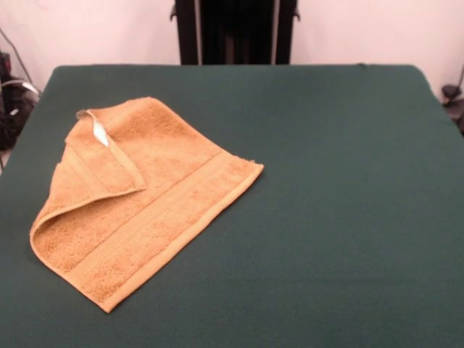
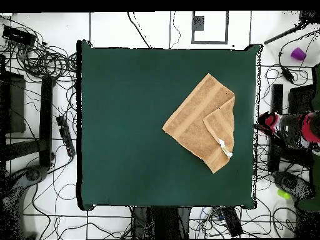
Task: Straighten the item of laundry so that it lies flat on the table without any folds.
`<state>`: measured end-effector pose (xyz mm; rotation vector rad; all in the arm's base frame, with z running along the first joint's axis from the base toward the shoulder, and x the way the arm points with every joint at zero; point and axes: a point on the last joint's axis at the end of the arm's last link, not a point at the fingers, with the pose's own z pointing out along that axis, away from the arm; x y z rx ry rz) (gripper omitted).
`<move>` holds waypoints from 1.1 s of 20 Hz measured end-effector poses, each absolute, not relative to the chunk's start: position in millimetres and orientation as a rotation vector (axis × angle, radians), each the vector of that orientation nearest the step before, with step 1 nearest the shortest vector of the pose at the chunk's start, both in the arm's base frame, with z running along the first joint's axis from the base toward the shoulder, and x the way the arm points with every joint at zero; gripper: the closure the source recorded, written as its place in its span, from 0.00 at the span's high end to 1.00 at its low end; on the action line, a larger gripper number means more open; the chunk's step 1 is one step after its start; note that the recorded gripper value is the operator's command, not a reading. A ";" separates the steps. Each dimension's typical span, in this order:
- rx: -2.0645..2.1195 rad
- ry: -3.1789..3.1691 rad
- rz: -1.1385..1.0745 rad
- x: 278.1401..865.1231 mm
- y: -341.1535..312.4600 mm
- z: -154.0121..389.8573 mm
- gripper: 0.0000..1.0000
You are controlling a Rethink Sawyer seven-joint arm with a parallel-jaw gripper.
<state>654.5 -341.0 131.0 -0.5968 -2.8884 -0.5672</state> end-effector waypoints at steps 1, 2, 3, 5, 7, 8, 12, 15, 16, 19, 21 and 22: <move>-0.591 -2.899 -0.558 658.0 -337.0 128.4 0.00; -0.584 -2.916 -0.545 663.2 -331.0 124.1 0.00; -0.575 -2.936 -0.529 669.0 -323.8 118.7 0.00; -0.547 -3.003 -0.470 686.9 -301.1 101.6 0.00; -0.532 -3.032 -0.443 694.8 -290.1 94.3 0.00; -0.521 -3.059 -0.420 702.5 -278.8 87.5 0.00; -0.489 -3.115 -0.375 721.4 -241.7 66.7 0.00; -0.475 -3.126 -0.371 729.4 -217.7 54.4 0.00; -0.479 -3.112 -0.386 731.2 -202.0 43.4 0.00; -0.497 -3.084 -0.404 729.7 -188.9 30.2 0.00; -0.505 -3.069 -0.412 727.6 -183.9 22.6 0.00; -0.514 -3.052 -0.420 724.6 -179.8 13.5 0.00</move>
